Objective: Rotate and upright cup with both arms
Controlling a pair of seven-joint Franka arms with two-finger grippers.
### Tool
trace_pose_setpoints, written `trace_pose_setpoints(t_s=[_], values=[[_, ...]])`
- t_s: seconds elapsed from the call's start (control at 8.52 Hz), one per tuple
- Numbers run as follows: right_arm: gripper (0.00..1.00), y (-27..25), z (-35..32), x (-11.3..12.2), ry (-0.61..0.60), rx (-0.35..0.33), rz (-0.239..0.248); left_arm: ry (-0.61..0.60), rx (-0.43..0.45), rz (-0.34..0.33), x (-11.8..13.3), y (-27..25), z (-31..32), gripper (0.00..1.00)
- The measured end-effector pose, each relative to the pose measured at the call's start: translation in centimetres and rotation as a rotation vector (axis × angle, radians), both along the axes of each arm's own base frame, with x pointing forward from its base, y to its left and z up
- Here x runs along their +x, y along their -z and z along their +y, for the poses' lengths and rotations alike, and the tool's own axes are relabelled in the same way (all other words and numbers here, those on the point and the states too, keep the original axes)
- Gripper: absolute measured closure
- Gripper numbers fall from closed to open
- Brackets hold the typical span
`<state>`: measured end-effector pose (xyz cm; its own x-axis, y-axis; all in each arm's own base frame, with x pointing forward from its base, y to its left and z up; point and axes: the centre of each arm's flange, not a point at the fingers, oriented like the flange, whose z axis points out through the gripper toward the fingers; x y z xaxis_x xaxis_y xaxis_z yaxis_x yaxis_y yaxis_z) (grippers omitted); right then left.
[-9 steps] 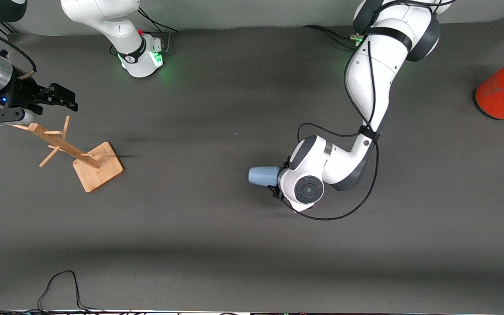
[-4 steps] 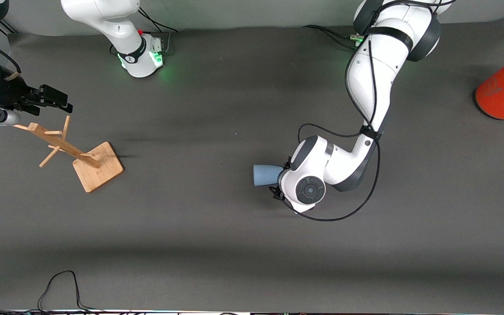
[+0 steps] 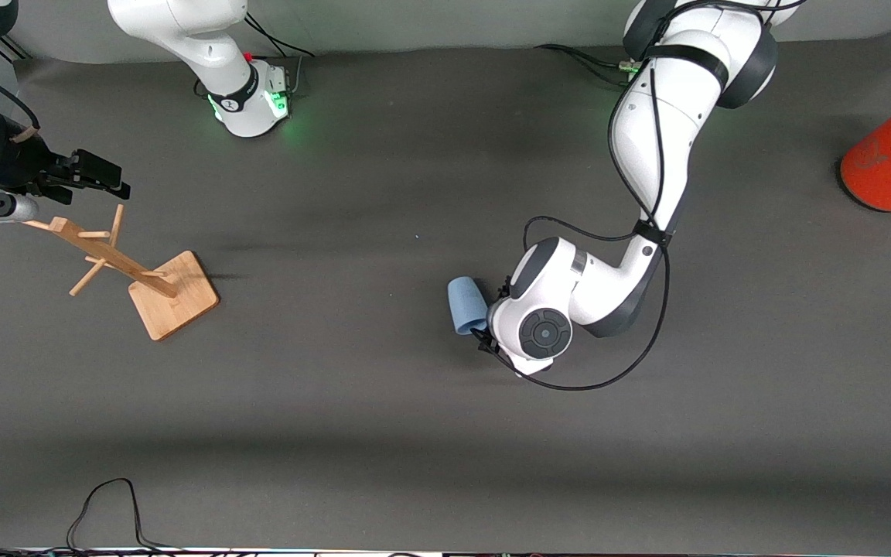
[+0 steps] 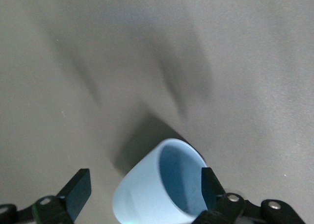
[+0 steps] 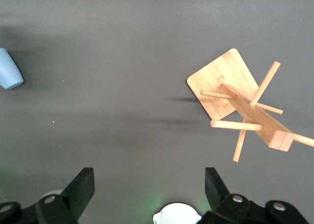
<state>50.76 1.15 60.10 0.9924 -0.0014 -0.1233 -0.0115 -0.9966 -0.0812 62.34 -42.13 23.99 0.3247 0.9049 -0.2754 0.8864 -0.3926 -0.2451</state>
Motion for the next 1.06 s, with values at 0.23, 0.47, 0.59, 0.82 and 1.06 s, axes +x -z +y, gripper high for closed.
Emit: trace_pose_setpoints(t_s=[0.23, 0.47, 0.59, 0.82, 1.06], values=[[0.00, 0.0, -0.2, 0.0, 0.004, 0.000, 0.000, 0.007, 0.009, 0.012, -1.0, 0.4, -1.4, 0.01], [0.00, 0.0, -0.4, 0.0, 0.008, 0.000, 0.001, 0.020, 0.031, 0.042, -2.5, 2.4, -2.6, 0.03], [0.00, 0.0, -0.5, 0.0, 0.009, 0.001, 0.001, 0.017, 0.033, 0.040, -2.4, 2.4, -2.5, 0.03], [0.00, 0.0, -0.5, 0.0, 0.010, 0.001, 0.001, 0.010, 0.033, 0.034, -2.1, 2.1, -2.2, 0.01], [0.00, 0.1, -0.5, 0.0, 0.010, 0.001, 0.002, 0.003, 0.028, 0.026, -1.6, 1.7, -1.9, 0.01]])
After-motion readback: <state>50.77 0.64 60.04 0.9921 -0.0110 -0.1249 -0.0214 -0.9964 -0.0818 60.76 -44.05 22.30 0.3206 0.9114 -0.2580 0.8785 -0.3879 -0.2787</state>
